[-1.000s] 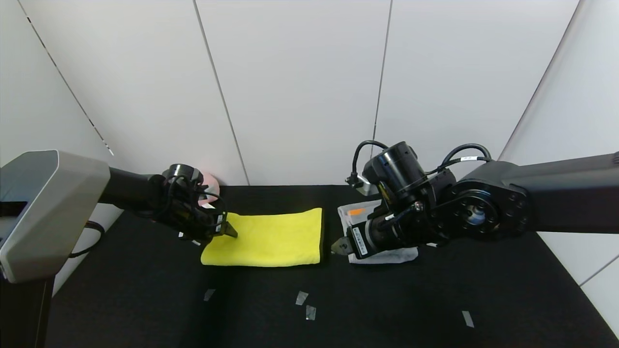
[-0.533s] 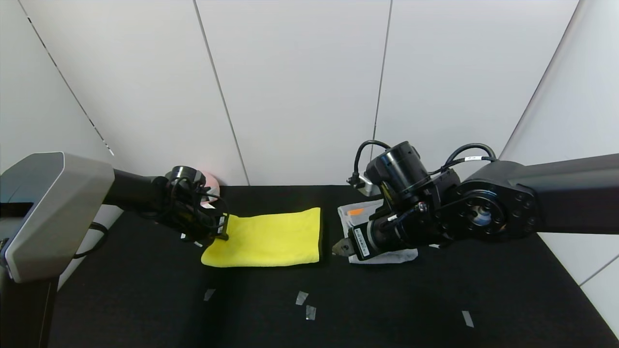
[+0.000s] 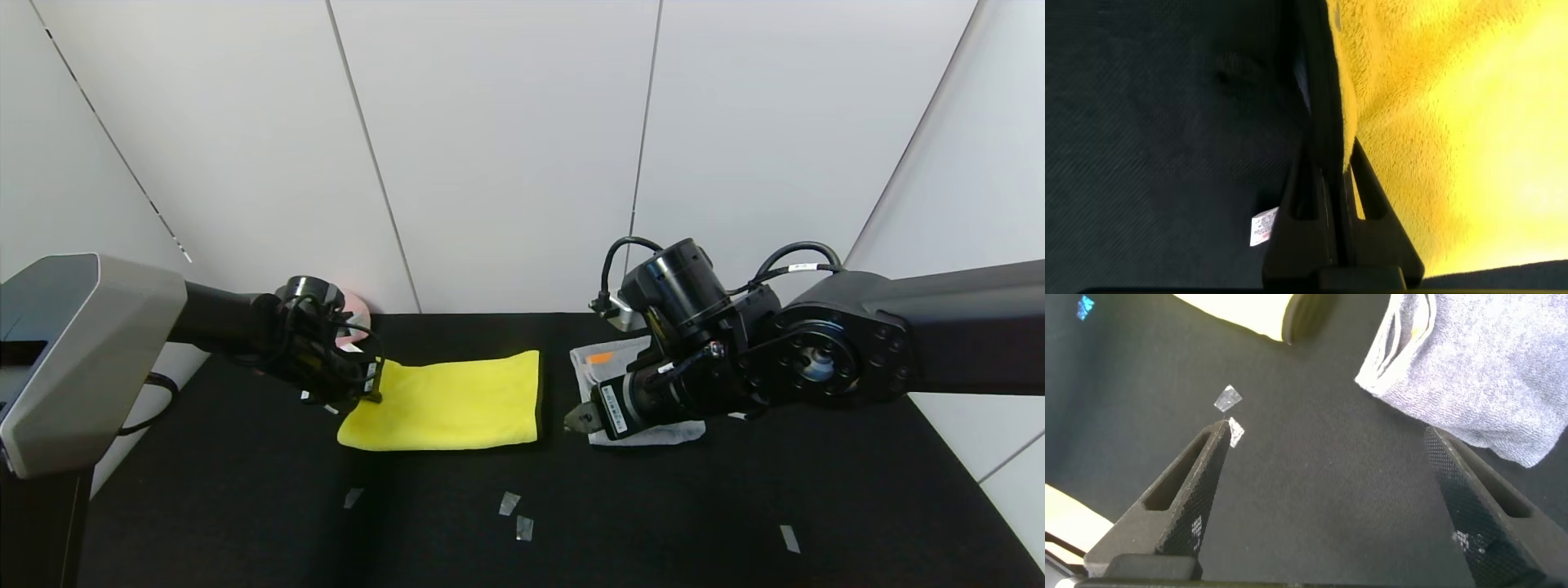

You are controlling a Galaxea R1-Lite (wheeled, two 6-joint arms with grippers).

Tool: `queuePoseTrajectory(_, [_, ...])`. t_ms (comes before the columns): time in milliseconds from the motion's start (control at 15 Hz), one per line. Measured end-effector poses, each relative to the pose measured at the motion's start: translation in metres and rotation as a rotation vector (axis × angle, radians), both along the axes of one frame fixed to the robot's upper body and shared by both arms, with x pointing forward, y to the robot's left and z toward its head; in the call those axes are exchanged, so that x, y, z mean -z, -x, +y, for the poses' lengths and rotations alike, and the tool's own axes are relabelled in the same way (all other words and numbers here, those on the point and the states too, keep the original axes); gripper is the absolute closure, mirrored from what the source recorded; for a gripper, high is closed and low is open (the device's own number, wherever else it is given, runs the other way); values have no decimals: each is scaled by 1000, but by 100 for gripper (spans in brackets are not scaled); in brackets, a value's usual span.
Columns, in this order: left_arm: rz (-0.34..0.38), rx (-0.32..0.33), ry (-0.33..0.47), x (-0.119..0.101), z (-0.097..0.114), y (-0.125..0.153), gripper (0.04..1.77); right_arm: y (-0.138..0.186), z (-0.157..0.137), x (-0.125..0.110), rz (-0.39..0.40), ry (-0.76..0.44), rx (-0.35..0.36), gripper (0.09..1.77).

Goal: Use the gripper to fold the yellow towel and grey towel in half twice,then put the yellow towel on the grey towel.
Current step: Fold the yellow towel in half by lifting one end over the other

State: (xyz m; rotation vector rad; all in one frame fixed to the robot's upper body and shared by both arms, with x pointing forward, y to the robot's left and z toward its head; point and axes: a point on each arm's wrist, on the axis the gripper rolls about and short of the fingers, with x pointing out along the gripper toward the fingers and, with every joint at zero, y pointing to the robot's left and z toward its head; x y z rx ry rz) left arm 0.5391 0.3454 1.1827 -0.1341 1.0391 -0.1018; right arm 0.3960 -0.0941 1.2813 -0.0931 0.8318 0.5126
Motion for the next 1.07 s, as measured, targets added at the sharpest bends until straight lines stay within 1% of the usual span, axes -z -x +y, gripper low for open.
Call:
queuePoseTrajectory(200, [11,13,-109,-14,3,6,168,-1,-2,2,6,4,6,16])
queuePoseTrajectory(400, [-3,8,-238,-29,8,10,168,-2,-5,2,9,7,14,16])
queuePoseTrajectory(667, [-28,-3,-356,-47,20,15,168,-1,-12,1,11,8,25,16])
queuePoseTrajectory(733, [-35,-5,-365,-51,21,17,168,-1,-14,0,11,9,30,16])
queuePoseTrajectory(867, [-2,9,-359,-57,17,24,168,0,-19,0,13,13,37,16])
queuePoseTrajectory(1000, [8,35,-334,-66,7,30,168,1,-26,0,10,25,37,16])
queuePoseTrajectory(1067, [-3,48,-326,-71,0,32,168,1,-28,0,11,27,41,16])
